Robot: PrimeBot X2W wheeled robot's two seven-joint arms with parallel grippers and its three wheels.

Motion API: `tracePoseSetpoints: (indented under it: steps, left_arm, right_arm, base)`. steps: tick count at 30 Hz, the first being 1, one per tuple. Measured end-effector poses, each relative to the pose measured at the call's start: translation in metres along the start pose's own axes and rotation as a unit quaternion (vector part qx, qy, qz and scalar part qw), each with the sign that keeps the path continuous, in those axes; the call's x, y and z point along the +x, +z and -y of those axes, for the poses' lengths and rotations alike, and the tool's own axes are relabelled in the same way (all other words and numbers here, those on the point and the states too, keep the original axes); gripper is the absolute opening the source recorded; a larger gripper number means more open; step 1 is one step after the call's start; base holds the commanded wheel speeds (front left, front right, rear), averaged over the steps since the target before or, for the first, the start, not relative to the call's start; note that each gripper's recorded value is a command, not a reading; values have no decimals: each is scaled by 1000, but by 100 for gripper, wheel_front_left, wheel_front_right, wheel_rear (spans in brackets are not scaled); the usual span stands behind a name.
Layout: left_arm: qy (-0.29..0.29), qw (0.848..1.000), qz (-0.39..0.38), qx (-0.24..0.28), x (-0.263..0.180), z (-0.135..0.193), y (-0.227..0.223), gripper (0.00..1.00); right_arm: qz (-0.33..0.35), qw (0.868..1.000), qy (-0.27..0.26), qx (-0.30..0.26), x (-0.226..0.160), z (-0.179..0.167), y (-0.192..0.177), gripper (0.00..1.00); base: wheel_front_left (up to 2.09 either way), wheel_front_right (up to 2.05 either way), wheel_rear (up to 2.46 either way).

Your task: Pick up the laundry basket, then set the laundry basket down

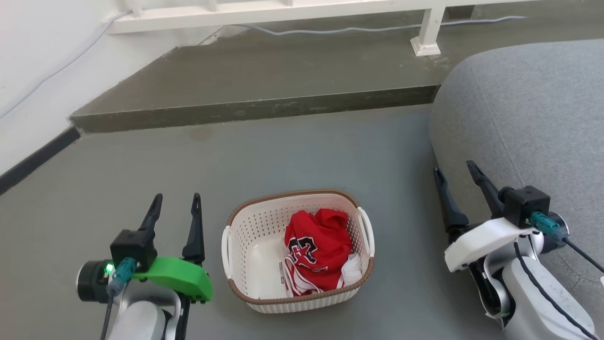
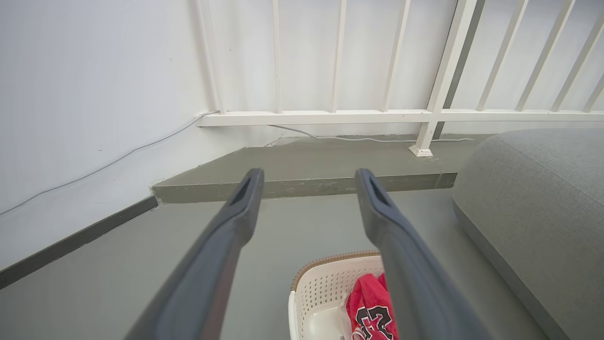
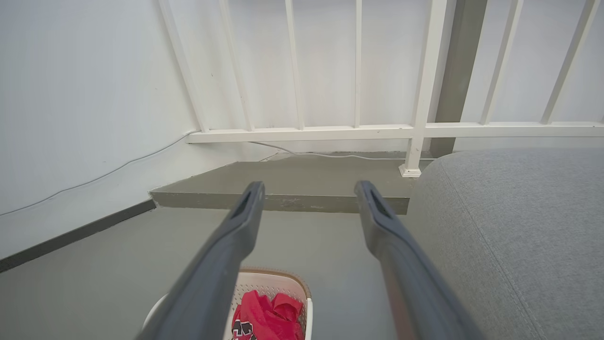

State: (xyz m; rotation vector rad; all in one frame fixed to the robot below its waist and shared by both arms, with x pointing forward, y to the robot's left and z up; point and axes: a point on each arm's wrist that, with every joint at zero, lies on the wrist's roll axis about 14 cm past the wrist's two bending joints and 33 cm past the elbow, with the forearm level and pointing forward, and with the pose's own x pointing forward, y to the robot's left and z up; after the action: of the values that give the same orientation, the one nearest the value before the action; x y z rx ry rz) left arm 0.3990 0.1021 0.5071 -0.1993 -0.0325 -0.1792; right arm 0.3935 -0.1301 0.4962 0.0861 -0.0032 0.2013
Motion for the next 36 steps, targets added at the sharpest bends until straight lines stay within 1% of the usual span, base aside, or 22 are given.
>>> tracePoseSetpoints:
  steps: [7,20,36]
  left_arm:
    - [1,1000,3,3,-10,1,1,100]
    - [14,1000,-2,2,-21,-5,-3,100]
    - [19,1000,-3,3,-28,-7,-4,100]
  right_arm:
    - [14,1000,-6,-6,-6,2,8,100]
    - [16,1000,-21,-8,-16,8,8,100]
    - [24,999,-24,-15,-20,9,12,100]
  base:
    - [0,0,0]
    - [0,0,0]
    - [0,0,0]
